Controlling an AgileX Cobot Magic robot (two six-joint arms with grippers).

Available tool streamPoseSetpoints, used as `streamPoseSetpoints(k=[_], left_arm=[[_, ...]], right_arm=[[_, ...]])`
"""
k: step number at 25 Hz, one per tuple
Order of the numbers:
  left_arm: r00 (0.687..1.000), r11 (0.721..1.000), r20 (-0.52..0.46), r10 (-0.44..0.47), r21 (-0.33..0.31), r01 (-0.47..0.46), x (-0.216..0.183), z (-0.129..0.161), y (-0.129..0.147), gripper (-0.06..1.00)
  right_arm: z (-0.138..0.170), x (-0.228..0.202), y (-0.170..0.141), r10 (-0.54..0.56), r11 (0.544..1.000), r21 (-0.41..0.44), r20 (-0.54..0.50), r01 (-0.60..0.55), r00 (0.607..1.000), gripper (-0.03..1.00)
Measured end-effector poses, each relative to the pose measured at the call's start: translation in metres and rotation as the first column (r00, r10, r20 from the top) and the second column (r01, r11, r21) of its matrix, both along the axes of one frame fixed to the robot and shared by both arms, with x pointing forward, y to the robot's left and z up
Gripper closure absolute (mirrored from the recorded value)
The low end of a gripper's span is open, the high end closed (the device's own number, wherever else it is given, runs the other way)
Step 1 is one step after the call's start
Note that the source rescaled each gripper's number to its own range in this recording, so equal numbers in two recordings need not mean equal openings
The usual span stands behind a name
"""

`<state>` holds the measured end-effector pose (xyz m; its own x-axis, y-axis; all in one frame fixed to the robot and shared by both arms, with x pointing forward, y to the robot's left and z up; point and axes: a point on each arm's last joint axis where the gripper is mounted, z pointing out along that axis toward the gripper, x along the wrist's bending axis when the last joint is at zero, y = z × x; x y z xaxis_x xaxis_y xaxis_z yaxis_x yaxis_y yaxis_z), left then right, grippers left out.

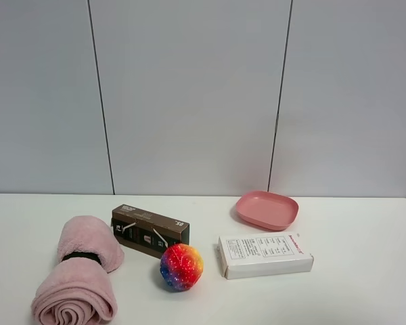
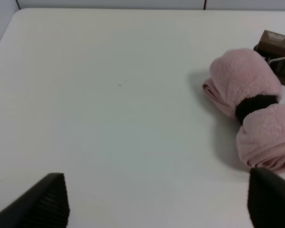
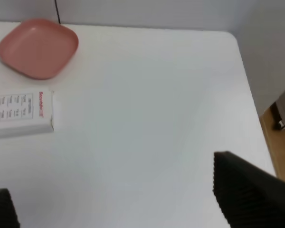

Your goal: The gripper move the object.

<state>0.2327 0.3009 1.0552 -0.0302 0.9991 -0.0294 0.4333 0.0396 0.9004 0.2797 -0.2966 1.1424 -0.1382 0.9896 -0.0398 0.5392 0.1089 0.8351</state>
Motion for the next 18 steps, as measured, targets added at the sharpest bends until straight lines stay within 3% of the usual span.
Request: streamPoseSetpoints(k=[3, 11, 18], left_arm=[[1.0, 1.0, 0.0, 0.0, 0.0, 0.0, 0.0, 0.0, 0.0, -0.06], [1.0, 1.0, 0.0, 0.0, 0.001, 0.0, 0.0, 0.0, 0.0, -0.06], [1.0, 1.0, 0.0, 0.0, 0.001, 0.0, 0.0, 0.0, 0.0, -0.06]], right_arm=[[-0.023, -0.037, -0.006, -0.074, 0.996, 0.051, 0.025, 0.072, 0.997, 0.28], [-0.053, -0.077, -0.014, -0.109, 0.992, 0.07, 0.133, 0.1, 0.985, 0.28], [-0.081, -0.063, -0.011, -0.171, 0.984, 0.045, 0.03, 0.17, 0.985, 0.28]])
